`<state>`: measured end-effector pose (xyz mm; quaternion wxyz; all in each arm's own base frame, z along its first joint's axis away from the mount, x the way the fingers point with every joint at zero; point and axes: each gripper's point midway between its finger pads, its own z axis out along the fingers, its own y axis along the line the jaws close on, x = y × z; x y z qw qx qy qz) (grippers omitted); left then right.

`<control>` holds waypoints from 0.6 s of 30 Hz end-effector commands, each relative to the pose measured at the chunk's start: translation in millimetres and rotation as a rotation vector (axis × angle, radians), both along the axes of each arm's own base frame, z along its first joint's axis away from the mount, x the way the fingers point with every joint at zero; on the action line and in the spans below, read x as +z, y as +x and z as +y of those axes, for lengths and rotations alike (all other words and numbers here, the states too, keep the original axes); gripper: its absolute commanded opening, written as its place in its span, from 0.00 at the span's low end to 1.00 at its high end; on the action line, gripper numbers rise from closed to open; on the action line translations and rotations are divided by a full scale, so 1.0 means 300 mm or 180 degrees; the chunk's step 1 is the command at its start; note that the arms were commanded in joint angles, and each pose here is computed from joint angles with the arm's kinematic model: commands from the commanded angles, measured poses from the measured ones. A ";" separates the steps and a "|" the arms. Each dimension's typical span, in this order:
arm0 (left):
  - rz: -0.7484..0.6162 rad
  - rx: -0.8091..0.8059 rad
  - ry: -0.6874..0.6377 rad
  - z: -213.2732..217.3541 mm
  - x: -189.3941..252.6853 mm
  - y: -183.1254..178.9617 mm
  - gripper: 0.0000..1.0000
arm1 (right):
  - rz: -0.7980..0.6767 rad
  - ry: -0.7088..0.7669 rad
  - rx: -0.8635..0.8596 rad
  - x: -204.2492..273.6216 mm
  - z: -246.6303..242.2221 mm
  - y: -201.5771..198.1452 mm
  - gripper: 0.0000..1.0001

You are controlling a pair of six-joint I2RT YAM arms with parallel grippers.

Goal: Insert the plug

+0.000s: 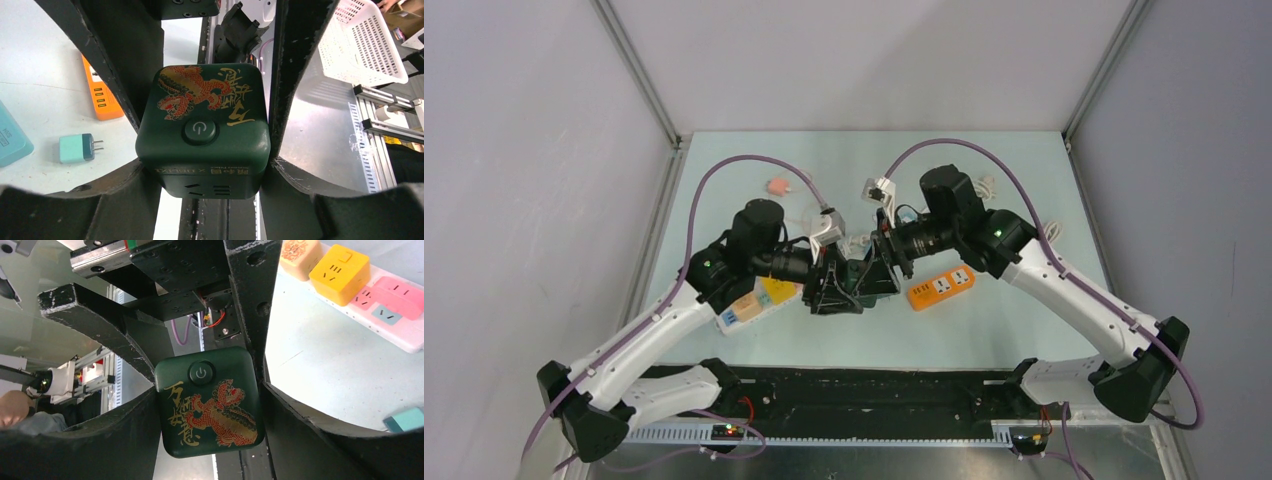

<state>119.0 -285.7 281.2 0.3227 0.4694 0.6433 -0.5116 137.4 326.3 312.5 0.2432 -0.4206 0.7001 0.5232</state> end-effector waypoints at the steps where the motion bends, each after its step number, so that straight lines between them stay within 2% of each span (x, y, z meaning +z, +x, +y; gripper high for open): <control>1: -0.0225 -0.0229 -0.0213 -0.008 0.053 -0.035 0.00 | -0.0132 0.0120 0.0171 0.043 0.010 -0.017 0.67; 5: -0.0241 -0.0238 -0.0221 -0.003 0.050 -0.040 0.01 | -0.0128 0.0166 0.0286 0.052 0.007 -0.041 0.50; 7: -0.0254 -0.0227 -0.0225 0.000 0.051 -0.042 0.09 | -0.0134 0.0169 0.0270 0.056 0.004 -0.041 0.40; 9: -0.0272 -0.0162 -0.0217 0.003 0.052 -0.035 0.20 | -0.0145 0.0150 0.0221 0.057 0.000 -0.038 0.31; 10: -0.0293 -0.0098 -0.0209 0.006 0.054 -0.026 0.35 | -0.0161 0.0122 0.0156 0.054 -0.002 -0.029 0.25; 11: -0.0288 -0.0058 -0.0205 0.007 0.057 -0.022 0.41 | -0.0165 0.0112 0.0104 0.057 -0.006 -0.026 0.22; 14: -0.0334 0.0119 -0.0196 0.014 0.069 0.000 0.68 | -0.0225 0.0062 -0.0162 0.068 -0.022 0.001 0.09; 16: -0.0356 0.0232 -0.0192 0.017 0.077 0.017 0.77 | -0.0270 0.0052 -0.0312 0.081 -0.036 0.012 0.01; 18: -0.0371 0.0414 -0.0173 0.022 0.085 0.044 0.90 | -0.0319 0.0054 -0.0449 0.094 -0.052 0.022 0.00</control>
